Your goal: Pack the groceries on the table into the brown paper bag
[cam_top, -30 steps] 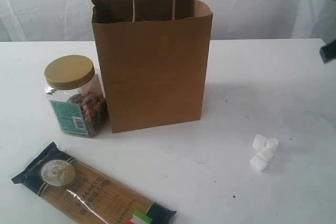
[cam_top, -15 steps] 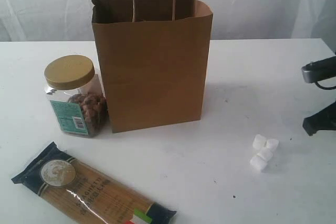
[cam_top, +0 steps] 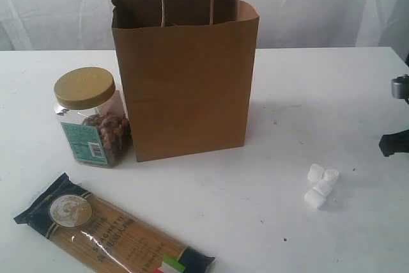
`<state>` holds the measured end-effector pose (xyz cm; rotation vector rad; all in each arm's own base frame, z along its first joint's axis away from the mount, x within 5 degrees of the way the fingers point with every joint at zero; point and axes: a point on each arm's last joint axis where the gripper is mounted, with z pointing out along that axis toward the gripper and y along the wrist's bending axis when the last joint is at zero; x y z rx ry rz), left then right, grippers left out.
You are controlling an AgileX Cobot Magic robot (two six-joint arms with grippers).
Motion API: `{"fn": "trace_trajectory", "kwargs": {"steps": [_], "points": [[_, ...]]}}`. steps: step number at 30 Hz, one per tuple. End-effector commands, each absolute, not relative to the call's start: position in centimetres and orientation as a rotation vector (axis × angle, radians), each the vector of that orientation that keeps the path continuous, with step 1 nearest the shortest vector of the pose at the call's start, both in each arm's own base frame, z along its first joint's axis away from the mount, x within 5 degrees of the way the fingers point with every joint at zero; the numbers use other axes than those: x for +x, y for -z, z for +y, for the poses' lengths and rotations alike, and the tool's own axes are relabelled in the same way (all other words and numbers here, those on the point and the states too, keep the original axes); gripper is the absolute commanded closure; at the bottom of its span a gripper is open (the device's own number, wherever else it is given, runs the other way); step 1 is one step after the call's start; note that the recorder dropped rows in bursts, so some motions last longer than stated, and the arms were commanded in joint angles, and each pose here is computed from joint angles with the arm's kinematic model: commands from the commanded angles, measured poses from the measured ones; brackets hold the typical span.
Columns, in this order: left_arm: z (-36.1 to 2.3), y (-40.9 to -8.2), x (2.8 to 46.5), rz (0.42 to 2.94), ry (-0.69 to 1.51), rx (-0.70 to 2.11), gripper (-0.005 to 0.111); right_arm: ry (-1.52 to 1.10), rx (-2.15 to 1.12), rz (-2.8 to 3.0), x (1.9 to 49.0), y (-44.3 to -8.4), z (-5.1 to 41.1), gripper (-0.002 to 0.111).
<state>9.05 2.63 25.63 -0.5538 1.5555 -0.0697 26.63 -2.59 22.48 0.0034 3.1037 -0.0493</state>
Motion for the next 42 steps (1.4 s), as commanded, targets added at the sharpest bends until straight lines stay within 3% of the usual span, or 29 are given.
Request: {"fn": "trace_trajectory", "kwargs": {"steps": [1, 6, 8, 10, 14, 18, 21, 23, 24, 25, 27, 31, 33, 35, 37, 40, 42], "points": [[3.0, -24.4, 10.4, 1.758, -0.189, -0.384, 0.107, 0.049, -0.008, 3.090, 26.6, -22.6, -2.7, 0.108], [0.0, -23.5, 12.1, 1.860, -0.191, 0.242, 0.107, 0.051, -0.011, 3.053, 27.0, -22.6, -2.7, 0.108], [-1.0, -23.5, 12.3, 1.837, -0.092, 0.316, 0.107, 0.053, -0.011, 3.036, 27.1, -22.6, -2.7, 0.108], [-1.3, -23.5, 12.4, 1.849, 0.042, 0.209, 0.107, 0.054, -0.011, 3.026, 27.2, -22.6, -2.7, 0.108], [-1.0, -23.0, 12.7, 1.882, 0.428, -0.411, 0.107, 0.054, -0.012, 3.023, 27.2, -22.6, -2.7, 0.108], [-0.2, -21.4, 12.5, 1.788, 0.667, -0.986, 0.107, 0.055, -0.018, 3.023, 27.2, -22.6, -2.7, 0.108], [1.5, -18.5, 11.2, 1.431, 0.767, -1.666, 0.107, 0.055, -0.025, 3.025, 27.2, -22.6, -2.7, 0.108], [4.2, -16.0, 8.8, 0.968, 0.587, -2.020, 0.107, 0.054, -0.025, 3.027, 27.2, -22.6, -2.7, 0.108], [5.3, -15.2, 7.4, 0.781, 0.471, -2.066, 0.107, 0.054, -0.025, 3.031, 27.2, -22.6, -2.7, 0.108], [6.2, -15.8, 6.8, 0.667, 0.400, -2.009, 0.107, 0.054, -0.025, 3.031, 27.2, -22.6, -2.7, 0.108], [6.6, -16.5, 6.9, 0.888, 0.231, -1.807, 0.107, 0.052, -0.023, 3.028, 27.1, -22.7, -2.7, 0.108], [4.4, -21.2, 10.0, 1.362, -0.124, -0.629, 0.107, 0.042, -0.032, 2.998, 27.3, -22.7, -2.6, 0.108], [2.0, -22.6, 11.8, 1.519, -0.211, -0.148, 0.107, 0.024, -0.024, 2.977, 27.5, -22.8, -2.5, 0.108], [0.5, -23.5, 13.0, 1.648, -0.216, 0.132, 0.107, 0.009, -0.019, 2.957, 27.7, -22.8, -2.4, 0.108], [-0.2, -24.5, 14.0, 1.741, -0.219, 0.282, 0.107, -0.001, -0.014, 2.945, 27.8, -22.8, -2.3, 0.108], [-0.4, -26.2, 16.5, 1.976, -0.079, 0.167, 0.107, -0.113, -0.096, 2.946, 27.7, -22.8, -1.6, 0.108], [-0.3, -25.9, 18.1, 2.106, -0.125, 0.248, 0.107, -0.209, -0.152, 2.928, 27.8, -22.9, -1.0, 0.108]]}}
